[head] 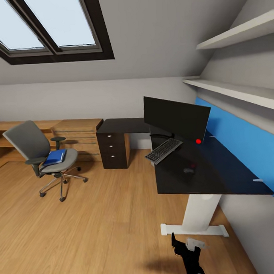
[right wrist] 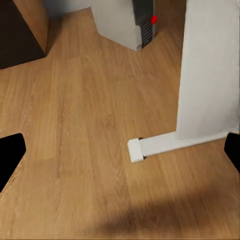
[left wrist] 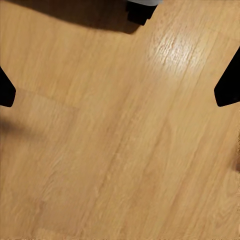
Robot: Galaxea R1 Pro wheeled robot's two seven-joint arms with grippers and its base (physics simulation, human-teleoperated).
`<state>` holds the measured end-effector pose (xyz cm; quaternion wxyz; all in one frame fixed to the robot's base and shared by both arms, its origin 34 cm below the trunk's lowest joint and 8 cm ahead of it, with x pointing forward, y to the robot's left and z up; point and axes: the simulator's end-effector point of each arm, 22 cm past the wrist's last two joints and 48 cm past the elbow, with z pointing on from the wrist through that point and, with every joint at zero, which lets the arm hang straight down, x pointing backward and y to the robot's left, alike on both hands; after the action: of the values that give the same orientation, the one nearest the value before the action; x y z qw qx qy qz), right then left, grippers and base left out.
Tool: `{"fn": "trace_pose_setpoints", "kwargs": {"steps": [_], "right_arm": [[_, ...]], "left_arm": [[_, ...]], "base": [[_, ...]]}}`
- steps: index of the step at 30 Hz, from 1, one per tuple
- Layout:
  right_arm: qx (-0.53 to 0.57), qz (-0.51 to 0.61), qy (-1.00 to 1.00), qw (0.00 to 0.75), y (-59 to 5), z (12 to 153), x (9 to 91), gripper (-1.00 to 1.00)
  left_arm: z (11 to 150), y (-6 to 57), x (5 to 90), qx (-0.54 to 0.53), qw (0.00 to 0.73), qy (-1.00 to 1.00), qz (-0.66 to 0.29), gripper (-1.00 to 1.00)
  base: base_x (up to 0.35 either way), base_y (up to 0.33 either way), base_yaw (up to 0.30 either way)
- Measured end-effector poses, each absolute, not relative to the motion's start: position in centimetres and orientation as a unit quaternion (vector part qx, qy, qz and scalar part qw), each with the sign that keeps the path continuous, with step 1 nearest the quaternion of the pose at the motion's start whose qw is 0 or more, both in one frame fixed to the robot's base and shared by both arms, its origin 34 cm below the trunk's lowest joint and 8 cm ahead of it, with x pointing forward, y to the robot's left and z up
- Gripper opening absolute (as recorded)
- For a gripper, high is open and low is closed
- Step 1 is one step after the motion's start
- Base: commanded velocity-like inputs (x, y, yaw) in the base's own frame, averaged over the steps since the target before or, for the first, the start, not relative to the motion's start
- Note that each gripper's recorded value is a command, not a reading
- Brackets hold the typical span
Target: In the bedroom, organize the workspace by keeping the computer under the desk, ensuring the monitor is on the desk, placing the keyboard on the desk next to the monitor, placing the mouse on the desk next to the keyboard, moving the folder from the swivel chair onto the desk next to the mouse, stacking the notebook on top of the folder with the pen on top of the notebook, and positioning the swivel chair next to the desk.
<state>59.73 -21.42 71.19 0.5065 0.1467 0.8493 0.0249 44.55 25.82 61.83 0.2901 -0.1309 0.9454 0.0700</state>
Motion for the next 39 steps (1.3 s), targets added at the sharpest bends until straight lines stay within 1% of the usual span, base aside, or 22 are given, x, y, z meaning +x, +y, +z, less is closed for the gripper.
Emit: {"fn": "trace_pose_setpoints", "kwargs": {"steps": [2,3,4,7,8,11,14,15,16,17,18,19,20,21,25,28,39], "right_arm": [[0.153,0.012,0.813,0.561,-22.4,73.7,60.0,1.0],[0.155,0.008,0.802,0.577,-22.7,74.5,60.1,1.0],[0.173,-0.01,0.769,0.615,-24.0,76.6,60.3,1.0],[0.198,-0.034,0.743,0.638,-25.9,78.6,61.0,1.0],[0.23,-0.061,0.708,0.665,-28.3,81.6,63.0,1.0],[0.247,-0.067,0.684,0.683,-29.6,85.0,65.6,1.0],[0.252,-0.054,0.707,0.659,-31.9,91.7,72.3,1.0],[0.245,-0.067,0.764,0.593,-34.3,91.8,73.1,1.0],[0.234,-0.066,0.791,0.562,-34.7,93.3,73.6,1.0],[0.23,-0.078,0.815,0.526,-35.6,92.6,73.1,1.0],[0.224,-0.095,0.846,0.474,-37.0,92.0,73.8,1.0],[0.222,-0.099,0.856,0.457,-37.3,91.8,74.4,1.0],[0.219,-0.101,0.867,0.437,-37.3,90.7,74.4,1.0],[0.215,-0.104,0.884,0.401,-37.7,88.6,74.0,1.0],[0.202,-0.091,0.889,0.4,-37.2,88.7,74.3,1.0],[0.199,-0.09,0.89,0.399,-37.1,88.9,74.2,1.0],[0.194,-0.092,0.893,0.396,-36.9,89.3,73.8,1.0]], "left_arm": [[62.1,25.8,44.5,-0.131,0.29,0.945,0.07,1.0],[62.2,25.8,44.5,-0.131,0.291,0.945,0.07,1.0],[62.3,25.8,44.5,-0.13,0.291,0.945,0.07,1.0],[62.7,25.8,44.4,-0.13,0.292,0.945,0.07,1.0],[62.8,25.8,44.4,-0.13,0.292,0.945,0.07,1.0],[63.2,25.8,44.5,-0.13,0.294,0.944,0.07,1.0],[66.8,26.1,49.6,-0.137,0.351,0.924,0.065,1.0],[69.2,24.9,52.6,-0.142,0.376,0.914,0.05,1.0],[72.1,24.7,55.6,-0.145,0.408,0.9,0.043,1.0],[73.2,24.2,56.6,-0.144,0.407,0.901,0.035,1.0],[74.6,22.8,57.5,-0.135,0.365,0.921,0.017,1.0],[78.6,22.7,60.2,-0.131,0.384,0.914,0.008,1.0],[79.5,22.4,60.4,-0.127,0.376,0.918,0.003,1.0],[81.1,20.4,60.9,-0.122,0.366,0.922,-0.016,1.0],[84.2,18.0,65.1,-0.104,0.384,0.917,-0.032,1.0],[85.1,16.6,68.5,-0.086,0.379,0.921,-0.038,1.0],[85.5,16.6,69.8,-0.084,0.369,0.925,-0.034,1.0]], "base": [[0.0,0.0,0.0],[0.0,0.0,0.0],[0.0,0.0,0.0],[0.0,0.0,0.0],[0.0,0.0,0.0],[0.0,0.0,0.0],[0.0,0.0,0.0],[0.0,0.0,0.0],[0.0,0.0,0.0],[0.0,0.0,0.0],[0.0,0.0,0.0],[0.0,0.0,0.0],[0.0,0.0,0.0],[0.0,0.0,0.0],[0.0,0.0,0.0],[0.0,0.0,0.0],[0.0,0.0,0.0]]}}
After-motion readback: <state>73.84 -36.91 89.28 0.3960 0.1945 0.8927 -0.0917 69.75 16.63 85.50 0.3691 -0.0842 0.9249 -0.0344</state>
